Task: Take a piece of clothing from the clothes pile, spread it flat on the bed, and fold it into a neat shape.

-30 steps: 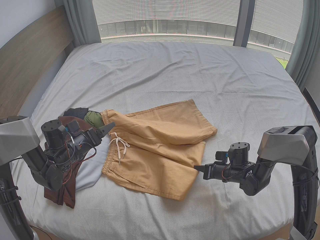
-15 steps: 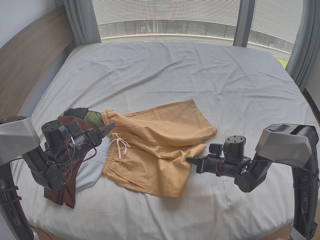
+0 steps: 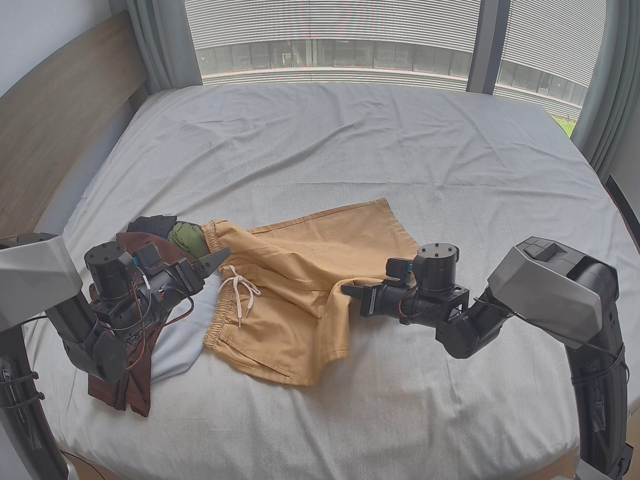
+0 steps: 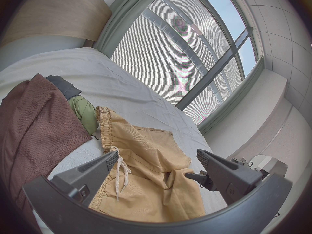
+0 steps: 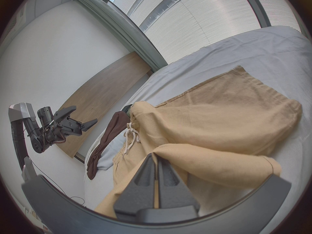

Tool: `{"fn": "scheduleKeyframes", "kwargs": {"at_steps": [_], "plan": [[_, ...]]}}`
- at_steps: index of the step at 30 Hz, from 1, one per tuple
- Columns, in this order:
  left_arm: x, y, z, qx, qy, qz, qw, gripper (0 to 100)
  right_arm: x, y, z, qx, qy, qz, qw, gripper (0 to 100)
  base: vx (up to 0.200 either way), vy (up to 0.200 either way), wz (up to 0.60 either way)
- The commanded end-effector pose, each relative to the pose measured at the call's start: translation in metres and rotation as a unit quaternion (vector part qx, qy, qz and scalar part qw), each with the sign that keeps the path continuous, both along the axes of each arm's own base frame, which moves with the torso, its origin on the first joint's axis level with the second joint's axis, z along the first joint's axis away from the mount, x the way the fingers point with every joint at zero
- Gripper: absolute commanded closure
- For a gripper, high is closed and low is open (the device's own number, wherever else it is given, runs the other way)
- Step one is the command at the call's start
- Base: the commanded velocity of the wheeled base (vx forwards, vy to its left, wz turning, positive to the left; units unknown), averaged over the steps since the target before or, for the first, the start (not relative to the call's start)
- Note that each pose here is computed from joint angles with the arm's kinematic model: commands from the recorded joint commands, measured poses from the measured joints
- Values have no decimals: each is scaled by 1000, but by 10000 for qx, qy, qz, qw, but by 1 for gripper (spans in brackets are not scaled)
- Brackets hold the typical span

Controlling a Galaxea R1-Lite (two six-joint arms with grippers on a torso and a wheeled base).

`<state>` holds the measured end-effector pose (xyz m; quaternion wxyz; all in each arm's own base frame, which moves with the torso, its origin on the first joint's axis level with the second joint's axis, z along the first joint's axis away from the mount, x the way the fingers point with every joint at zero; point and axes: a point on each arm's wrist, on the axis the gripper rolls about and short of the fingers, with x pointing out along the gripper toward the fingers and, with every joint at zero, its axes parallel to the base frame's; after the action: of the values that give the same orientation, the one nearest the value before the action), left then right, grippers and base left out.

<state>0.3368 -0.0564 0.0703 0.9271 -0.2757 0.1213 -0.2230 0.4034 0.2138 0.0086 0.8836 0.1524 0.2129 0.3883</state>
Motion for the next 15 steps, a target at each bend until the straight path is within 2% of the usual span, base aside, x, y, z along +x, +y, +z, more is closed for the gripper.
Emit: {"fn": "scheduleKeyframes", "kwargs": {"at_steps": [1,15], "plan": [[2,2,-2,2,14,32,10000,0,13,21,-17,32,-57,141,9999,100,0,0,0],[3,4,-1,-1,-1,63,10000,0,19,48,-28,44,-110,344,9993,100,0,0,0]]}}
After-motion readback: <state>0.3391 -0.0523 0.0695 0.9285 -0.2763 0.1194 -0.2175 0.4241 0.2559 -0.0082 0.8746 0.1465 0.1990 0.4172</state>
